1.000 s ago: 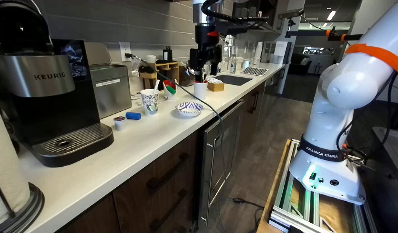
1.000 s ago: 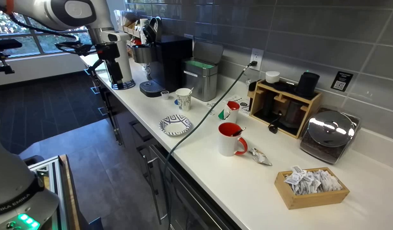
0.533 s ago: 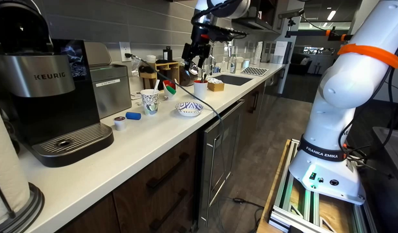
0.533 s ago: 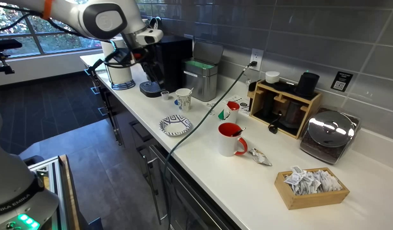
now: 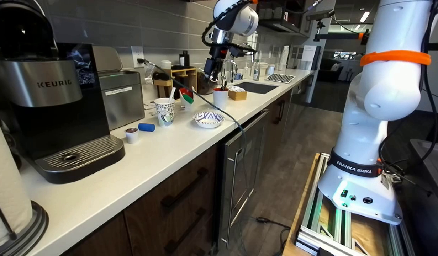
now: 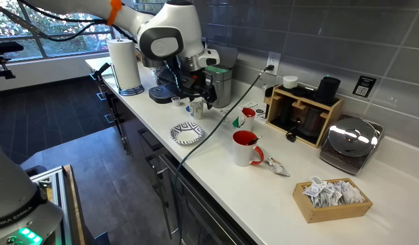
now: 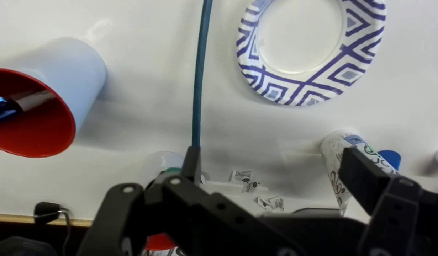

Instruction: Pick up the marker from the cup and put it in the other cup

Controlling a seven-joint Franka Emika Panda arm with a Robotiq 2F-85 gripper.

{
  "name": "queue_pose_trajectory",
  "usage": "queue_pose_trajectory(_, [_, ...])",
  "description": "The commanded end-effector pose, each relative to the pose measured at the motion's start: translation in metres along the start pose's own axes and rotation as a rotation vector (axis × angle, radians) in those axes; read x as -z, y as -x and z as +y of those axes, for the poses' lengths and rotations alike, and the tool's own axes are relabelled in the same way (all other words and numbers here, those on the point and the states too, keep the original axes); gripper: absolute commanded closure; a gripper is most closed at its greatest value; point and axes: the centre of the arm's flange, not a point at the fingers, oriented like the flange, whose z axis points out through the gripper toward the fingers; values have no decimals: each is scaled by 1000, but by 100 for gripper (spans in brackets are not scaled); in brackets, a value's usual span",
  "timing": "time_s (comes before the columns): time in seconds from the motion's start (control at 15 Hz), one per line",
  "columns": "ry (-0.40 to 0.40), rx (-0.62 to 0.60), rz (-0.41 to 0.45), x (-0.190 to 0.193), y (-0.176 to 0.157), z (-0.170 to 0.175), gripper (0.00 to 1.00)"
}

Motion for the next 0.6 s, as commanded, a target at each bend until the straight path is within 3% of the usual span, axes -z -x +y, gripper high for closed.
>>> queue_pose_trajectory(0.0, [-30, 12, 6, -2, -5, 6, 0])
queue_pose_trajectory(0.33, [-50, 27, 15, -3, -12, 13, 0])
queue_pose_trajectory(0.53, [-32, -55, 24, -11, -30, 22, 0])
